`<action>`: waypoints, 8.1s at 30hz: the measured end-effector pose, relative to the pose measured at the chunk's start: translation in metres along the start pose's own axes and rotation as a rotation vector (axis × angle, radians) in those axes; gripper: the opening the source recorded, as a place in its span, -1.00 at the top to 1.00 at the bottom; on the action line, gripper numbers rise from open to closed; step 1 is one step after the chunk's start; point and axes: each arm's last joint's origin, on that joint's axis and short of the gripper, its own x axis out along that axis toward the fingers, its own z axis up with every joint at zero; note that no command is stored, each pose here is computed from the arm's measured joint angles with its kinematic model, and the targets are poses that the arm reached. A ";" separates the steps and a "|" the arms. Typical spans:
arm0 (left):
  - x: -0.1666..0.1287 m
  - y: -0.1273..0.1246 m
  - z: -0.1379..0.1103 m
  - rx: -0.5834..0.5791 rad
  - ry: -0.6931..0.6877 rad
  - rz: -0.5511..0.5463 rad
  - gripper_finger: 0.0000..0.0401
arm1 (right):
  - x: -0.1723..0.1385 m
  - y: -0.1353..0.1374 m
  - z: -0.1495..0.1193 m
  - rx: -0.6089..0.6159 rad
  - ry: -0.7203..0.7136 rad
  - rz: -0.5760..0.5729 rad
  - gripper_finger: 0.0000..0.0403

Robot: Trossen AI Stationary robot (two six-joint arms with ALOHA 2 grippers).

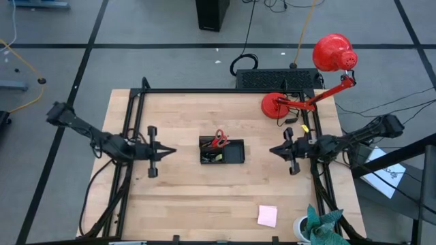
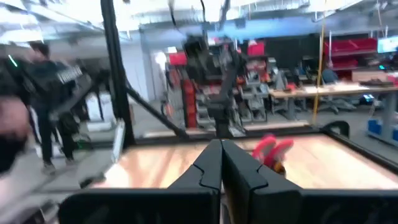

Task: Pick and place office supplies into organizer
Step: Put the pink sticky notes into the desk organizer

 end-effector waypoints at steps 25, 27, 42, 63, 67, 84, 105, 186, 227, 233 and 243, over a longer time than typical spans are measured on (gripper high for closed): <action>-0.027 -0.020 -0.085 -0.311 0.116 -0.012 0.93 | 0.086 0.066 0.070 -0.033 0.485 0.125 0.52; -0.027 -0.020 -0.085 -0.312 0.116 -0.012 0.96 | 0.104 0.080 0.080 -0.060 0.553 0.133 0.37; -0.028 -0.022 -0.090 -0.391 0.165 -0.057 0.85 | 0.178 0.199 0.063 -0.304 1.044 0.047 -0.11; -0.028 -0.022 -0.089 -0.426 0.158 -0.054 0.85 | 0.127 0.254 -0.013 -0.103 1.369 -0.246 0.01; -0.028 -0.022 -0.089 -0.446 0.158 -0.052 0.85 | 0.127 0.249 -0.015 -0.146 1.398 -0.243 0.01; -0.028 -0.023 -0.092 -0.441 0.189 -0.053 0.85 | 0.113 0.261 -0.049 0.041 1.381 -0.132 0.01; -0.028 -0.023 -0.092 -0.459 0.189 -0.052 0.85 | 0.095 0.245 -0.098 -0.245 1.515 -0.397 0.01; -0.029 -0.024 -0.095 -0.464 0.218 -0.057 0.85 | 0.169 0.225 -0.033 -0.994 1.202 -0.539 1.00; -0.030 -0.025 -0.100 -0.432 0.262 -0.060 0.85 | 0.219 0.133 -0.087 -1.230 1.291 -0.546 1.00; -0.030 -0.025 -0.100 -0.433 0.263 -0.069 0.85 | 0.217 0.114 -0.094 -1.233 1.290 -0.606 1.00; -0.030 -0.025 -0.100 -0.423 0.266 -0.074 0.85 | 0.215 0.094 -0.097 -1.143 1.206 -0.552 1.00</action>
